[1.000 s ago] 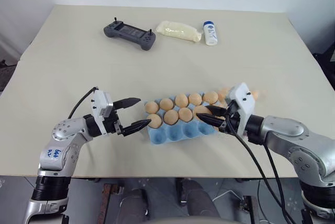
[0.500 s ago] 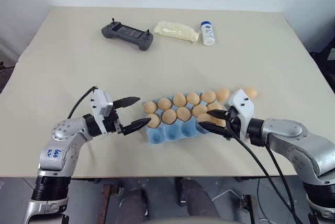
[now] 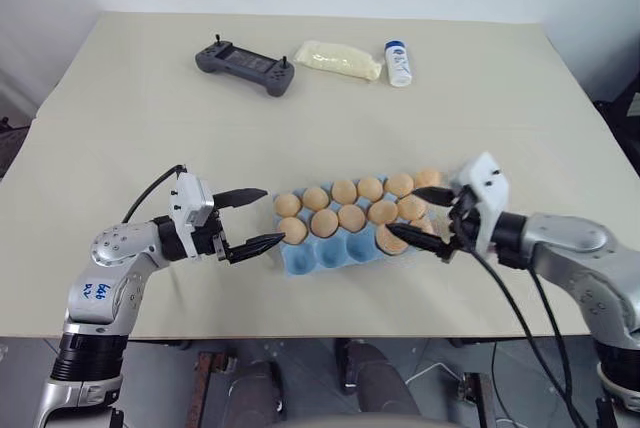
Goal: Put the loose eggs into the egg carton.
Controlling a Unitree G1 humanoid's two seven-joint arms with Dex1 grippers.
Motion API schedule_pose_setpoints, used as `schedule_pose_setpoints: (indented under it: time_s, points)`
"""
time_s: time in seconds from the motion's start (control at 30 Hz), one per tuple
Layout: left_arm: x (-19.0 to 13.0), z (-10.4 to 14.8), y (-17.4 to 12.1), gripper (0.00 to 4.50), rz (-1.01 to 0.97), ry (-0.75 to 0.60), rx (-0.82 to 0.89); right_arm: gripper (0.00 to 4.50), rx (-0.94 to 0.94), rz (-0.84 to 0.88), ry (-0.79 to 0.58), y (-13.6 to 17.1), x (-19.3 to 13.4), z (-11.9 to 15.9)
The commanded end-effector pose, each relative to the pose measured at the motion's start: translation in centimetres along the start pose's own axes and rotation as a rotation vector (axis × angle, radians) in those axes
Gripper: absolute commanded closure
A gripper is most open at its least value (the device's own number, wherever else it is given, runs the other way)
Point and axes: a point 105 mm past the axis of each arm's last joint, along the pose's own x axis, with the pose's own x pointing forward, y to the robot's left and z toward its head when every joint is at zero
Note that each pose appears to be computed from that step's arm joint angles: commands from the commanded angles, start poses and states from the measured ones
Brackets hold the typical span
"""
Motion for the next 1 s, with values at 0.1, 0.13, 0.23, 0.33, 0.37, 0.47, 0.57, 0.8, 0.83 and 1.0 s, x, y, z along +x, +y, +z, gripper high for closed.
schedule_pose_setpoints:
  time_s: [0.1,0.13,0.23,0.33,0.37,0.47,0.57,0.8,0.83,1.0]
  points:
    - [-0.5,-0.2,-0.3,0.0,-0.014,0.019,0.012,0.03,0.005,-0.099,0.07,-1.7,-4.5,-1.4]
    - [-0.6,-0.3,-0.3,0.0,-0.015,0.022,0.008,0.03,0.008,-0.119,0.097,-2.0,-5.3,-2.1]
    - [-0.8,-0.6,-0.3,0.0,-0.016,0.032,-0.002,0.03,0.022,-0.162,0.149,-2.6,-6.9,-3.4]
    - [-0.9,-0.9,-0.2,0.0,-0.017,0.04,-0.006,0.03,0.047,-0.192,0.216,-3.0,-8.5,-5.1]
    - [-0.9,-1.0,-0.2,0.0,-0.016,0.039,-0.007,0.03,0.051,-0.203,0.22,-3.1,-8.8,-5.4]
    - [-0.9,-1.1,-0.1,0.0,-0.014,0.038,-0.008,0.03,0.065,-0.221,0.22,-3.1,-9.4,-6.1]
    - [-0.9,-1.1,-0.2,0.0,-0.011,0.037,-0.008,0.03,0.068,-0.218,0.22,-2.9,-9.5,-6.3]
    - [-1.1,-1.0,-0.3,0.0,0.009,0.032,0.0,0.03,0.051,-0.26,0.071,-4.0,-7.6,-5.7]
    - [-1.0,-0.9,-0.3,0.0,0.012,0.027,0.002,0.03,0.047,-0.264,0.043,-4.3,-7.1,-5.5]
    - [-1.0,-0.7,-0.7,0.0,0.022,0.019,0.001,0.03,0.059,-0.286,-0.014,-5.7,-4.9,-5.7]
